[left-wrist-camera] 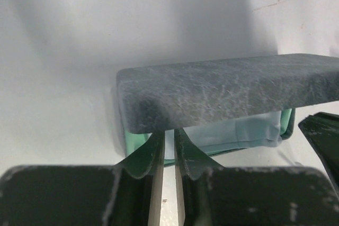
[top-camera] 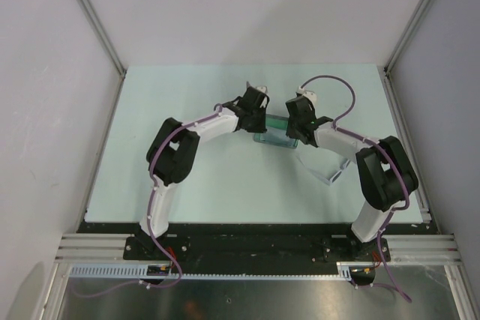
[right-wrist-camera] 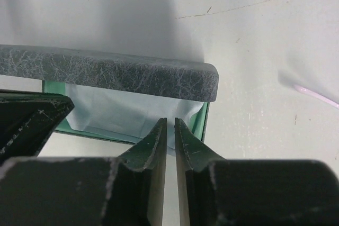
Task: Organize the sunglasses
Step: Place the folded cleaning cloth in the sunglasses case, then smooth out the folded cleaning cloth near the sunglasses case.
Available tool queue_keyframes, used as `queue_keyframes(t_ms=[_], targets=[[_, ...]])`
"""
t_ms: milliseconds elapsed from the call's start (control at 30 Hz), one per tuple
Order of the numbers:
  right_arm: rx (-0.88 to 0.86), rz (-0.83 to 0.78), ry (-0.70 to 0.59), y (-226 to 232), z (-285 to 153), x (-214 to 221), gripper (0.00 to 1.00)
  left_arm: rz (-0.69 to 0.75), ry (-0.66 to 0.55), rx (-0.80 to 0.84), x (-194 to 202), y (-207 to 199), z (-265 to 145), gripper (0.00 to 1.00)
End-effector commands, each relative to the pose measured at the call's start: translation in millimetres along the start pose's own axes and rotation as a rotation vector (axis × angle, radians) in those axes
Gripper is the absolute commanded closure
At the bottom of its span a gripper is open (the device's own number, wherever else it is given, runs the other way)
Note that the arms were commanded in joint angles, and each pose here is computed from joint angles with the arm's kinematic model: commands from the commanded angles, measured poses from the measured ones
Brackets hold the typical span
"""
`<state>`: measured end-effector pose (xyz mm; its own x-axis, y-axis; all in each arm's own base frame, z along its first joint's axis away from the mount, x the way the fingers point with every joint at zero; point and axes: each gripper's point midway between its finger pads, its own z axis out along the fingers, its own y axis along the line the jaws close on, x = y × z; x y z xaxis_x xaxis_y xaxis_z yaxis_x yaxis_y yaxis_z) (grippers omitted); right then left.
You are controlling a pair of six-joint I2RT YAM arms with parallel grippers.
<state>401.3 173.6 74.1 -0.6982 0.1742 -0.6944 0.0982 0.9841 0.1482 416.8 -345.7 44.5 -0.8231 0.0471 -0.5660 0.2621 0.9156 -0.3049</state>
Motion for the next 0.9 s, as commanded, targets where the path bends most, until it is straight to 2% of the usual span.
queue_keyframes(t_ms=[0, 533, 867], targets=[[-0.018, 0.011, -0.036, 10, 4, -12, 0.85, 0.009, -0.064, 0.092, -23, -33, -24, 0.84], [-0.023, -0.052, 0.009, 14, 31, 12, 0.91, 0.028, -0.019, 0.027, 6, -18, 6, 0.87], [0.04, -0.075, 0.038, -2, 34, 20, 0.94, 0.017, 0.024, -0.055, 32, 6, 15, 0.88]])
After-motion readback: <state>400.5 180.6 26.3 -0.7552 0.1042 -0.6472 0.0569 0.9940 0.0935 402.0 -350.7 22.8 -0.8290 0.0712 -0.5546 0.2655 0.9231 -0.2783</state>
